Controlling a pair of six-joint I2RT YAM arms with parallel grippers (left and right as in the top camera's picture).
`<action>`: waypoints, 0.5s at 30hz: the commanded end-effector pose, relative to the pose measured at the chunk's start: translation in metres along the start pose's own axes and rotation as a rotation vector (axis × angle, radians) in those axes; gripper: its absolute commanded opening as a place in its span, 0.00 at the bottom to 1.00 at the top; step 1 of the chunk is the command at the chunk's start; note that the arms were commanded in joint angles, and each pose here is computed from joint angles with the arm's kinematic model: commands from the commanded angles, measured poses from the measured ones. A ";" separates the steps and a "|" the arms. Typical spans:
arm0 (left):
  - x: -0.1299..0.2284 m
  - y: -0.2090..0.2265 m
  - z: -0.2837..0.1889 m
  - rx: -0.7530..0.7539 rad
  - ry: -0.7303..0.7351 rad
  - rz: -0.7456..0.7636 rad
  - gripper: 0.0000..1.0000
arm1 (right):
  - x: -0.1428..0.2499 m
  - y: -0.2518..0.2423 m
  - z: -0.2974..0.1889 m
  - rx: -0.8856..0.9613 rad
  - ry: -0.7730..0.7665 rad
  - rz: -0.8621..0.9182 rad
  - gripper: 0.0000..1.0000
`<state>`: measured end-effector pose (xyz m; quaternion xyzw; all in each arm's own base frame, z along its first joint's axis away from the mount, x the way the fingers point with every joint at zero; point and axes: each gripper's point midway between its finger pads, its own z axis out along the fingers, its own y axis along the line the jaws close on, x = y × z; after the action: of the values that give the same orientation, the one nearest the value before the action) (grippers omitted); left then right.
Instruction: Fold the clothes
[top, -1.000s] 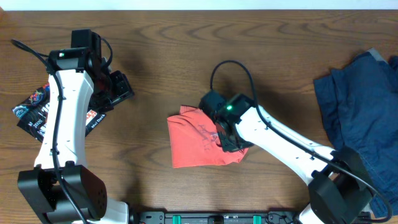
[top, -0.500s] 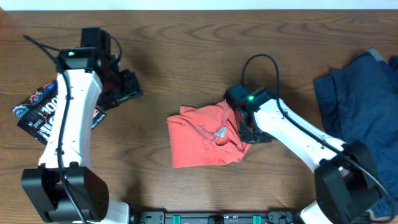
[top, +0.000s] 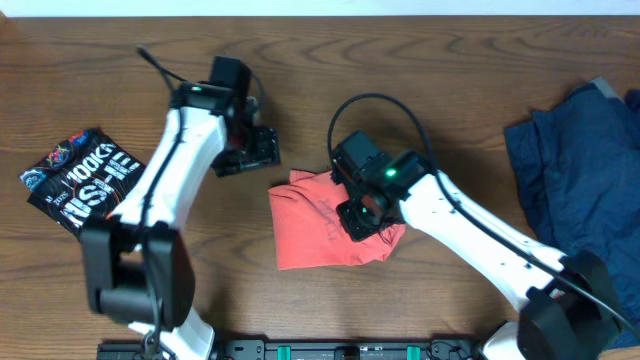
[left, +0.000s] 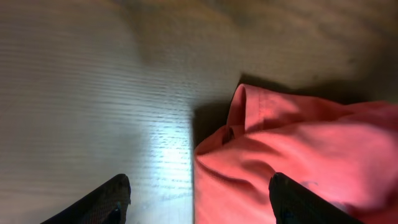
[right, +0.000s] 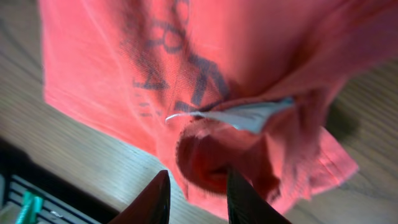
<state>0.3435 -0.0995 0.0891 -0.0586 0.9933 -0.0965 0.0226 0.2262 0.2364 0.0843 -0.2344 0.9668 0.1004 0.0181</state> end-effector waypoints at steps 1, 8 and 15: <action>0.006 -0.006 0.021 -0.011 0.049 0.036 0.73 | 0.010 -0.006 0.021 0.052 0.063 -0.037 0.29; 0.017 -0.013 0.054 -0.039 0.132 0.066 0.74 | 0.014 -0.012 0.035 0.080 0.108 -0.031 0.18; 0.031 -0.008 0.081 -0.075 0.228 0.062 0.74 | 0.018 -0.066 0.021 0.342 0.084 0.181 0.01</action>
<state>0.3254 -0.1268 0.0196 -0.0231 0.9949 -0.0701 -0.0692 0.2222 0.2047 0.0480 -0.2150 0.9763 0.0012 -0.0260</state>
